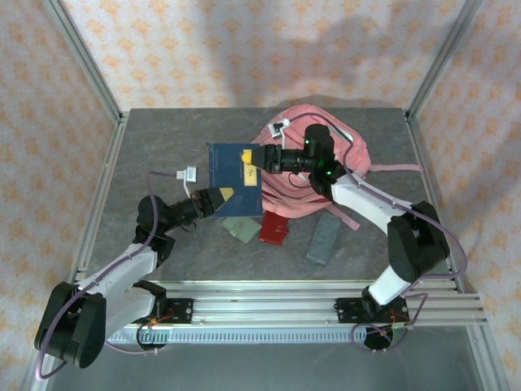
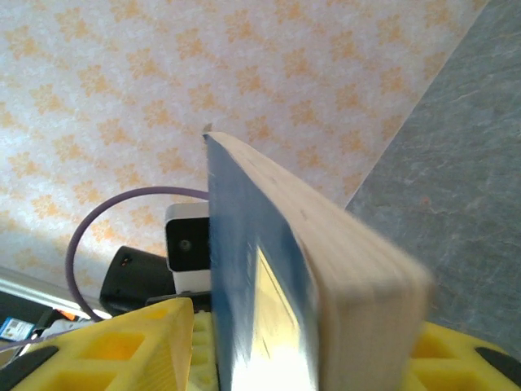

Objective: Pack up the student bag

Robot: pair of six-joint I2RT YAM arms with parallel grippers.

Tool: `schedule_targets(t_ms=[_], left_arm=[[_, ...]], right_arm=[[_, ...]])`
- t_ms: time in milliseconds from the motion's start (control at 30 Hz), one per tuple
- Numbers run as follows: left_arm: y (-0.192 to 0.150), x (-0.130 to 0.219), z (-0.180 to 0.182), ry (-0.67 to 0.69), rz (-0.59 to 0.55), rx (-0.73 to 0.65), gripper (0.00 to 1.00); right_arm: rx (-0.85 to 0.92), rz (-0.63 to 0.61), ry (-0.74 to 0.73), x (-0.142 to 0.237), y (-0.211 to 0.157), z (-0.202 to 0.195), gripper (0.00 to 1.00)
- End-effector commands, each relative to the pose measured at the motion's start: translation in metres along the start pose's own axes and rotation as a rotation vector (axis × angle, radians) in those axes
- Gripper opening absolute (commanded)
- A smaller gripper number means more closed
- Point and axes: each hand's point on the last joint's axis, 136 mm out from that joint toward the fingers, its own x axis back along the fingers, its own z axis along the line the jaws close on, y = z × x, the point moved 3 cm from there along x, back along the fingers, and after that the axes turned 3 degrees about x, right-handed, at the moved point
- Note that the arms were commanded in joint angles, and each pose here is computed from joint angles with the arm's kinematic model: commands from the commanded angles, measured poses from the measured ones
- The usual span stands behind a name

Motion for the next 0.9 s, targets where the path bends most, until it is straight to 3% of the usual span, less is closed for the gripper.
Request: schedule_targets(t_ms=[0,67,100,133,167,200,300,333,467,767,867], left_arm=[[-0.001,-0.005,-0.036,-0.126,0.066,-0.100,0.00],[-0.002,-0.006,-0.033,-0.111,0.078,-0.097,0.00],[-0.002,-0.007,-0.031,-0.101,0.083,-0.099,0.00],[-0.002,-0.008,-0.029,-0.088,0.084,-0.105,0.00],[0.000,-0.009,-0.026,-0.067,0.081,-0.106,0.00],[0.001,-0.009,-0.024,-0.053,0.073,-0.113,0.00],[0.012,-0.009,-0.015,0.016,-0.004,-0.120,0.48],[0.016,-0.008,-0.013,0.035,-0.038,-0.120,0.56],[0.025,-0.001,-0.016,0.015,-0.163,-0.099,0.73],[0.012,-0.016,-0.022,-0.019,-0.217,-0.110,0.81],[0.013,-0.024,-0.021,-0.017,-0.224,-0.108,0.70]], right_arm=[[0.085,0.028,0.099,0.005,-0.001,0.031,0.47],[0.093,0.055,0.104,0.005,-0.004,0.033,0.38],[0.097,0.069,0.106,0.005,-0.006,0.033,0.25],[0.104,0.083,0.111,0.006,-0.008,0.034,0.06],[0.108,0.087,0.103,0.006,-0.009,0.034,0.00],[0.112,0.089,0.089,0.006,-0.009,0.033,0.00],[0.095,0.030,0.030,0.009,0.000,0.028,0.00],[0.072,-0.014,0.012,0.011,0.007,0.026,0.00],[-0.006,-0.229,0.054,0.026,0.036,0.035,0.00],[-0.102,-0.483,0.134,0.040,0.041,0.046,0.00],[-0.113,-0.519,0.132,0.041,0.035,0.046,0.00]])
